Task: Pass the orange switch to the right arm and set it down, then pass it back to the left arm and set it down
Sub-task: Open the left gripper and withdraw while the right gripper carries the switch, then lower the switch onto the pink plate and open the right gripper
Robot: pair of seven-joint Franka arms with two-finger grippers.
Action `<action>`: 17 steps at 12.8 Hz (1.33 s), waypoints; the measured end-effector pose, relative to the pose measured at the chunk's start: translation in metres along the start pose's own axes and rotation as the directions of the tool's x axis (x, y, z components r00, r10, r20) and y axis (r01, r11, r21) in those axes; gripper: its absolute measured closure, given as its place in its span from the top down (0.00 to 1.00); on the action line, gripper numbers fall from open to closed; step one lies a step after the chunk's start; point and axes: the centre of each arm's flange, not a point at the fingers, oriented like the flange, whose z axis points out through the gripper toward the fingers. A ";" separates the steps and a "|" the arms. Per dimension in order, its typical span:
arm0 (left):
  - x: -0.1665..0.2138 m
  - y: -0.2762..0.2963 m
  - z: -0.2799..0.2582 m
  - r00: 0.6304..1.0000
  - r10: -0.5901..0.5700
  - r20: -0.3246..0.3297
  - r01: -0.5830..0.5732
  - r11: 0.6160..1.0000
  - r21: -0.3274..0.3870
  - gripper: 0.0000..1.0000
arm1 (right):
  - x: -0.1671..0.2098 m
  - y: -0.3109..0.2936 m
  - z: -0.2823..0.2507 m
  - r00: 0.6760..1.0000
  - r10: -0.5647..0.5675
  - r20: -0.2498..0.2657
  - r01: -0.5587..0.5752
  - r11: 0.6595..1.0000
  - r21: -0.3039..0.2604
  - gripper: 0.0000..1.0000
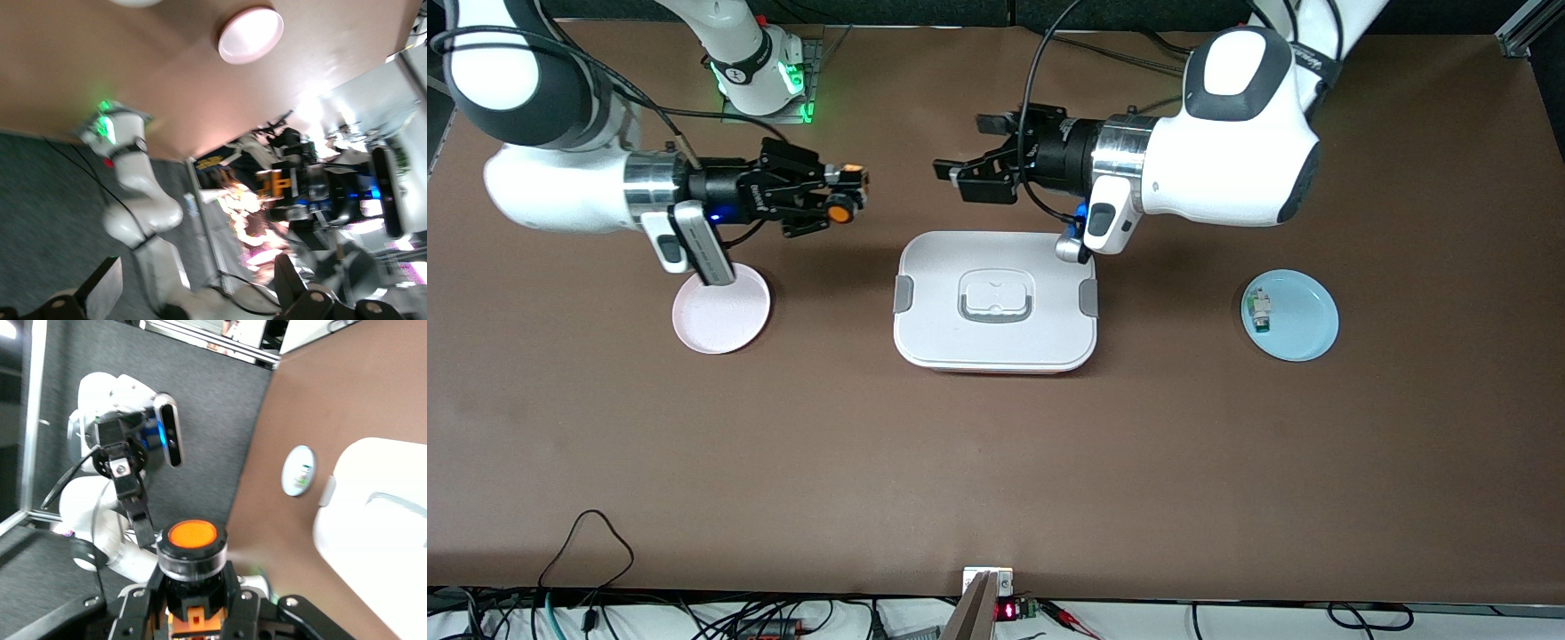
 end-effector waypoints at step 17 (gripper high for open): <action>-0.040 -0.054 -0.106 0.742 0.607 -0.284 -0.329 0.699 0.635 1.00 | -0.032 0.139 -0.130 0.441 -0.075 0.894 0.795 0.496 -0.350 0.35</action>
